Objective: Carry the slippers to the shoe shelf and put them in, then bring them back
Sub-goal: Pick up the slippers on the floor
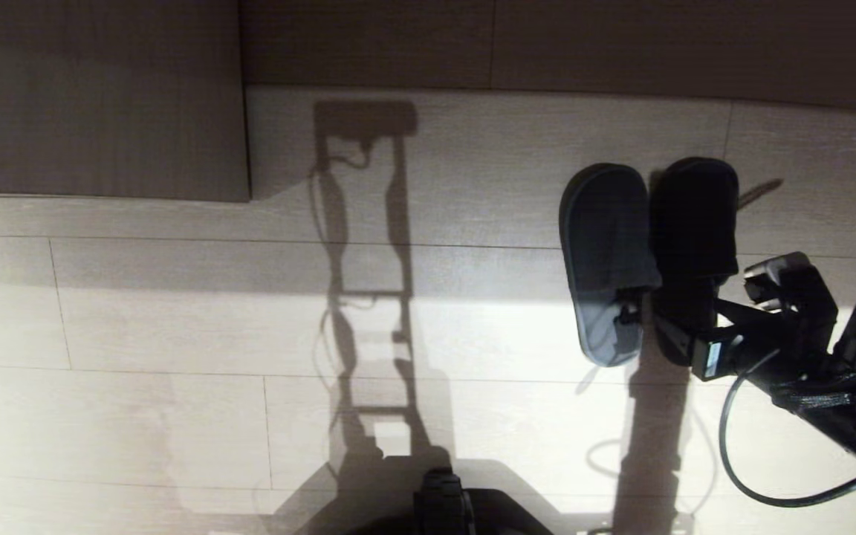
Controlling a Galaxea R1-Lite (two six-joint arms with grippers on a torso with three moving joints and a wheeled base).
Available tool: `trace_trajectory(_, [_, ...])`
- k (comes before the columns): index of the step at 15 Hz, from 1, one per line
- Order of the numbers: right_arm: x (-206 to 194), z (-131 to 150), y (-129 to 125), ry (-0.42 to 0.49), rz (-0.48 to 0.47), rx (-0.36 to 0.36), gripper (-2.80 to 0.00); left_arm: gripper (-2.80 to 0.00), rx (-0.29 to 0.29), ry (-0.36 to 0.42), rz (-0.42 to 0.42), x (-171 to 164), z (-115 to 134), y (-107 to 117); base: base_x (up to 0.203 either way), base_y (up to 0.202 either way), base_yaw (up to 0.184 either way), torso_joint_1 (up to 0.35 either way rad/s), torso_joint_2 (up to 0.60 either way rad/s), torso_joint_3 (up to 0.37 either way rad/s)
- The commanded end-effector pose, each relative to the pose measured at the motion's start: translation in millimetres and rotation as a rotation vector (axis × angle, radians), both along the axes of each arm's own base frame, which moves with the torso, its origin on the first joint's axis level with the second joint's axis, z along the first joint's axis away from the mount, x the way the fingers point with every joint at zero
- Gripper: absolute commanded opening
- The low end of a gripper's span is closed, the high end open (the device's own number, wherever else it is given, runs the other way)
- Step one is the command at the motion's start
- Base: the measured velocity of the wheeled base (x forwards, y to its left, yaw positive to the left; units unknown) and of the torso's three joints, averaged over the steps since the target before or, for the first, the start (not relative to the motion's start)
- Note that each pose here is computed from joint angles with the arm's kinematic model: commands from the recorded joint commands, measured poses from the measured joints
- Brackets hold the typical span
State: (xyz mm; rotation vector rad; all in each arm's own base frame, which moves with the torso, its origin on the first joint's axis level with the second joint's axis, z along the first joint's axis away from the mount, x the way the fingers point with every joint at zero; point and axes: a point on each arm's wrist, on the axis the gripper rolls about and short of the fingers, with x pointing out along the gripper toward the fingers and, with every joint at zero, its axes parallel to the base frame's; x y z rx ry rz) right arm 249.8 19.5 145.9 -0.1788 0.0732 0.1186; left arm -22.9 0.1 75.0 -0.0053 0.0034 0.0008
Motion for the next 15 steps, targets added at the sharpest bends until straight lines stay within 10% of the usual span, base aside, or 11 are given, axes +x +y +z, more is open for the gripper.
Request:
trace_trajectory(1, [19.6, -19.5, 5.6, 0.006, 0.015, 0.003, 0.00, -2.80, -0.001, 0.001, 0.001, 0.1, 0.0, 0.0, 0.000, 0.000, 0.000, 0.000, 0.00, 0.000])
trace_trajectory(15, [56.9, 10.6, 17.9, -0.279, -0.007, 0.049, 0.00, -2.80, -0.001, 0.001, 0.001, 0.1, 0.0, 0.0, 0.000, 0.000, 0.000, 0.000, 0.00, 0.000])
